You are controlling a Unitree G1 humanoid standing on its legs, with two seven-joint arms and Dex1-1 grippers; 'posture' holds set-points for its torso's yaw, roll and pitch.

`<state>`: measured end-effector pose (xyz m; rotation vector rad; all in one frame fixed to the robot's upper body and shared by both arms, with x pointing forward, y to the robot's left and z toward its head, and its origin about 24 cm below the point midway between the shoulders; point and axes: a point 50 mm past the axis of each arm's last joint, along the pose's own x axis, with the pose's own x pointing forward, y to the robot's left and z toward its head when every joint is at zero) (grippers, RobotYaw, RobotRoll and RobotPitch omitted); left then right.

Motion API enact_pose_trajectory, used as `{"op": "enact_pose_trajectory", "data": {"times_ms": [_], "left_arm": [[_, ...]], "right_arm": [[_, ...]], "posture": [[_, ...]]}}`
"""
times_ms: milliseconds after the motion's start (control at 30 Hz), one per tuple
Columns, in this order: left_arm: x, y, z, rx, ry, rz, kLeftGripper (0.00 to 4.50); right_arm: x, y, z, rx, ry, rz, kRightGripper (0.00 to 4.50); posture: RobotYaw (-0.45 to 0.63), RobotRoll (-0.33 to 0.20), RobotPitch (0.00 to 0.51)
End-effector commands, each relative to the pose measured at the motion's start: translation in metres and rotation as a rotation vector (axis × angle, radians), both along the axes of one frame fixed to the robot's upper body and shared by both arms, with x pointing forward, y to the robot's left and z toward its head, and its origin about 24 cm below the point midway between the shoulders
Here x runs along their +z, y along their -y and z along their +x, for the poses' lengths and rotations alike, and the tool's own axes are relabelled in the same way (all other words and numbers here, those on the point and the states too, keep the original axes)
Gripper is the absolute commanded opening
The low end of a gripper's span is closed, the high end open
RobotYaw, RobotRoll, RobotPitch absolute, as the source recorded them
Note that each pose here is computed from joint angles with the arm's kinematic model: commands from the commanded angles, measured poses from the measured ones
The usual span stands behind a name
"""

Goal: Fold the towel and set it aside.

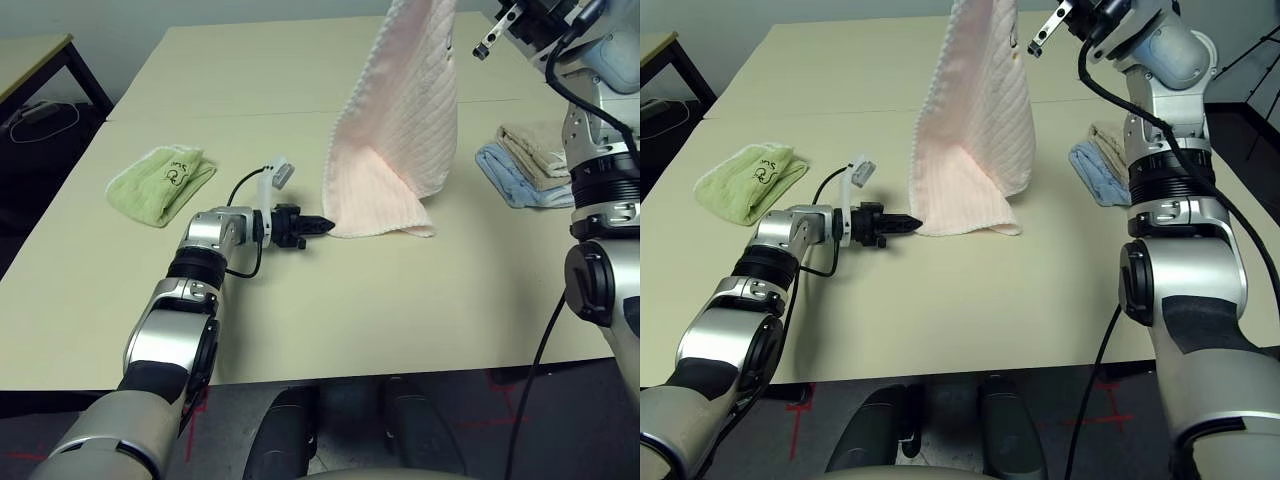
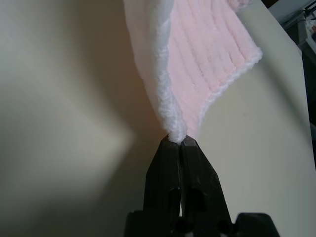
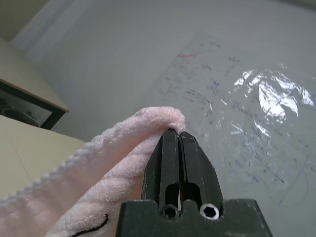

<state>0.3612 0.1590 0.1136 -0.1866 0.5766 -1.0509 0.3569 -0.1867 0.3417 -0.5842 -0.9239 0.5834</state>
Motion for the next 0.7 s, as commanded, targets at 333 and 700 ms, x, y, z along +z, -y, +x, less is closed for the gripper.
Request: {"op": "enact_pose_trajectory", "data": {"times_ms": [333,700], "left_arm": [[0.089,-0.059,0.006,0.263,0.414,0.161,0.03],[0.138,-0.074,0.006,0.313,0.62,0.384,0.03]], "right_arm": [[-0.082,0.07,0.009,-0.19,-0.358,0.026,0.0],[-0.111,0.103,-0.013,-0.072,-0.77,0.079,0.0]], "posture": [[0.01,0.0,0.103],[0.0,0.0,0.128]]}}
